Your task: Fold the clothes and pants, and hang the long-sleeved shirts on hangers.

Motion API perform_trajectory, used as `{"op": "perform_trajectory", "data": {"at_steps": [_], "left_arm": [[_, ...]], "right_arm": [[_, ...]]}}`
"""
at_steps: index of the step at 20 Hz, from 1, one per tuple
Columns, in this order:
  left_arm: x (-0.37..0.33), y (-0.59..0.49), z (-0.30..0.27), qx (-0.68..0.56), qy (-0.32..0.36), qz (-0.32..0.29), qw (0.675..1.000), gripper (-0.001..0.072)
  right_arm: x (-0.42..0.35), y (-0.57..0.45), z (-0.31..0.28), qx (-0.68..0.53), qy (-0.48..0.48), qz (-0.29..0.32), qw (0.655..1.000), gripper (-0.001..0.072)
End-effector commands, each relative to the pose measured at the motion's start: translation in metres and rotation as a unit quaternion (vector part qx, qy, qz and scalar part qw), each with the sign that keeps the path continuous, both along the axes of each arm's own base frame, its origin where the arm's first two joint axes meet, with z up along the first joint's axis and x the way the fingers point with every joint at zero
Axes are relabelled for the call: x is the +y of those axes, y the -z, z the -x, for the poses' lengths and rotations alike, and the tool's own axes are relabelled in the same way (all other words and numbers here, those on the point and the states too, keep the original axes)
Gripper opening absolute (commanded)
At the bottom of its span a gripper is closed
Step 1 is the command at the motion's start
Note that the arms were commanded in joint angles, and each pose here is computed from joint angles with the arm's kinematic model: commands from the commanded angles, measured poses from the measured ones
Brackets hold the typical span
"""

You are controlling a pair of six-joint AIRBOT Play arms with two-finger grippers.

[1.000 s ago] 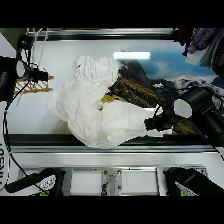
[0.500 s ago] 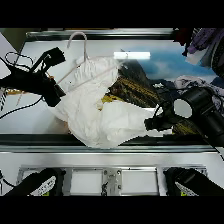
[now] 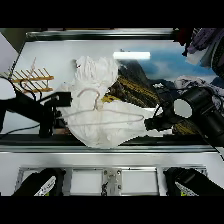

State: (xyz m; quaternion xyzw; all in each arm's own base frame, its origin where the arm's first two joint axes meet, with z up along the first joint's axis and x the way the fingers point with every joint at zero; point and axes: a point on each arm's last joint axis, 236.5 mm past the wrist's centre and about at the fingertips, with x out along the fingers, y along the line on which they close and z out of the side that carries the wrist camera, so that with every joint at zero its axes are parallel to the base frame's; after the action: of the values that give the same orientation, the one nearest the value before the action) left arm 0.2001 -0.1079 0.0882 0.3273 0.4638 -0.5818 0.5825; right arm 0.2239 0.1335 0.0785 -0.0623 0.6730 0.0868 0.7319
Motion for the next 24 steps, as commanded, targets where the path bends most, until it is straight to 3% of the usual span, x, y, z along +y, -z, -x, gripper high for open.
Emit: {"op": "perform_trajectory", "data": {"at_steps": [1, 7, 15, 17, 20, 24], "left_arm": [[-0.008, 0.026, 0.036, 0.032, 0.004, 0.035, 0.999, 0.0014], [-0.006, 0.056, 0.028, 0.017, -0.056, 0.051, 0.997, 0.0014], [-0.029, 0.079, 0.059, 0.05, 0.004, 0.046, 0.998, 0.0014], [-0.036, 0.082, 0.052, 0.036, -0.008, 0.046, 0.998, 0.0015], [-0.06, 0.074, 0.04, 0.024, -0.029, 0.092, 0.995, 0.0014], [-0.074, 0.083, 0.046, 0.085, -0.031, 0.114, 0.989, 0.0014]], "right_arm": [[0.0, 0.0, 0.0, 0.001, 0.0, 0.0, 1.0, 0.0018], [0.0, 0.0, 0.0, 0.001, 0.0, 0.0, 1.0, 0.0019], [0.0, 0.0, 0.0, 0.0, 0.0, 0.0, 1.0, 0.0018], [0.0, 0.0, 0.0, 0.001, 0.0, 0.0, 1.0, 0.0018], [0.0, 0.0, 0.0, 0.0, 0.0, 0.0, 1.0, 0.0018], [0.0, 0.0, 0.0, 0.001, 0.0, 0.0, 1.0, 0.0018]]}}
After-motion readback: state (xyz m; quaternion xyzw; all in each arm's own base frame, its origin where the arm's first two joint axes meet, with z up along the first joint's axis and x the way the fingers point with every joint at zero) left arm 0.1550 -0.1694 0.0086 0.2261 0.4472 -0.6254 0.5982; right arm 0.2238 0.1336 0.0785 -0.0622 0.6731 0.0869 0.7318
